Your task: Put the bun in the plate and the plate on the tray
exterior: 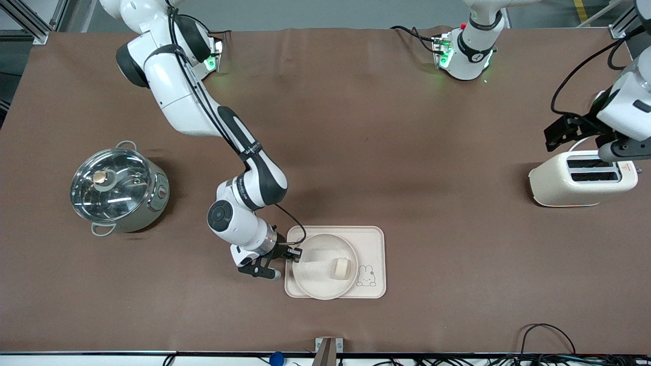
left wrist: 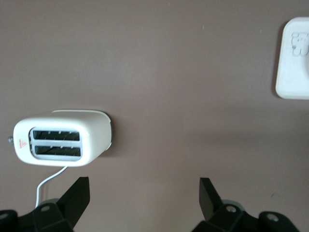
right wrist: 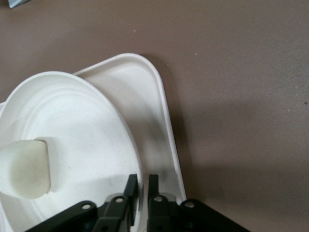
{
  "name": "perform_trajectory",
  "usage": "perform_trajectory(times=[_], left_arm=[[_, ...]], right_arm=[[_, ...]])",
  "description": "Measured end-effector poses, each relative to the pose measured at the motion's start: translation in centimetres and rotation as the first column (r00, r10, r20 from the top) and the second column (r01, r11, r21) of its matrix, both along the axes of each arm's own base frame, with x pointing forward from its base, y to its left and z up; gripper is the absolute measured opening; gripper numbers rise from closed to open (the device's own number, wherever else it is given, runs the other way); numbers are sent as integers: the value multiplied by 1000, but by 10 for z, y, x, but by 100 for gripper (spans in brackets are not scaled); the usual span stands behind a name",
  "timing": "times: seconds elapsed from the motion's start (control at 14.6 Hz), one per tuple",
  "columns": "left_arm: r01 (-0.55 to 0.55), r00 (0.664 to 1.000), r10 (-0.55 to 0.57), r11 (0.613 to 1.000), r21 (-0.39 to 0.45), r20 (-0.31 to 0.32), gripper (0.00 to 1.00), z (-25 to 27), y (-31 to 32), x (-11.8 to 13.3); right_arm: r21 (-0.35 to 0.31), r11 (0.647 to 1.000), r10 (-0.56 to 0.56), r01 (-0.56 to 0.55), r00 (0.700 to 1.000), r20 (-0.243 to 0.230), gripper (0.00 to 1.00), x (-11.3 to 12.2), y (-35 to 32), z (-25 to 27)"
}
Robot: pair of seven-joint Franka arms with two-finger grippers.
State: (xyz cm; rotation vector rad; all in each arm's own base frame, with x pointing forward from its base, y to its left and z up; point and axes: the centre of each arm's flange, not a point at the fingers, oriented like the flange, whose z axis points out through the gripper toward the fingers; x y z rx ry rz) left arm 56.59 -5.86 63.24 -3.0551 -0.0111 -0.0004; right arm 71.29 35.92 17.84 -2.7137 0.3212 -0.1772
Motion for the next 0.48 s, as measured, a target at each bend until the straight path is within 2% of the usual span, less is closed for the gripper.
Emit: perform_trajectory(times=[0.34,0.48], left_arm=[[14,1000,-14,1000,-24,-13,100,10,19,-15],[29,999,-29,999,-25,-16,100,11,20,-21]], right_arm=[[16,1000,-3,3,1000,31,70,5,3,18],[12,1000,12,-12,1000,8,91,5,3,32]])
